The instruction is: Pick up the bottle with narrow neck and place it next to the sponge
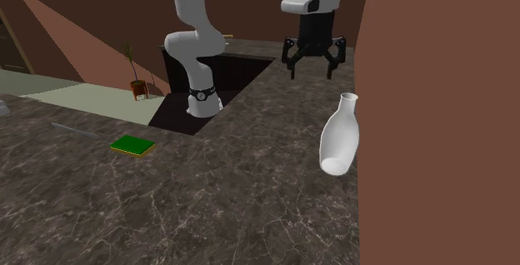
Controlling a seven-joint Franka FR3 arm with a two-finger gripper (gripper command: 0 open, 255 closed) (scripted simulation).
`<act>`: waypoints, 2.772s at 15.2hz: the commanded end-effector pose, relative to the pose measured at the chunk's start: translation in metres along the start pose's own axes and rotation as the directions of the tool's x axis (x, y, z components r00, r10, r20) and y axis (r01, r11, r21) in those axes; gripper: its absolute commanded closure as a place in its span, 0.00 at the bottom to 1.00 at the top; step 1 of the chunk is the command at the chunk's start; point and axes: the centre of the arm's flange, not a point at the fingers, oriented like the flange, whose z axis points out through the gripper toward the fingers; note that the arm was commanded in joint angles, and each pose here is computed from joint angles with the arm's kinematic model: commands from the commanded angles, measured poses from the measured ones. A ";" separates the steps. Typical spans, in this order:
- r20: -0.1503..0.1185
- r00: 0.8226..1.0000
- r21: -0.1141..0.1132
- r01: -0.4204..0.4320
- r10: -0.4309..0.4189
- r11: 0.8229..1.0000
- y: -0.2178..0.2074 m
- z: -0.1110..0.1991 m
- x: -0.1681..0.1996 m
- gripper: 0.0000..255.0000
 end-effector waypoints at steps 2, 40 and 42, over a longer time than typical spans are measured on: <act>0.013 1.000 -0.005 -0.006 0.006 1.000 -0.038 0.012 0.013 0.00; 0.038 0.999 -0.014 -0.012 0.013 1.000 -0.108 0.040 0.031 1.00; 0.038 0.999 -0.014 -0.012 0.013 1.000 -0.108 0.030 0.030 1.00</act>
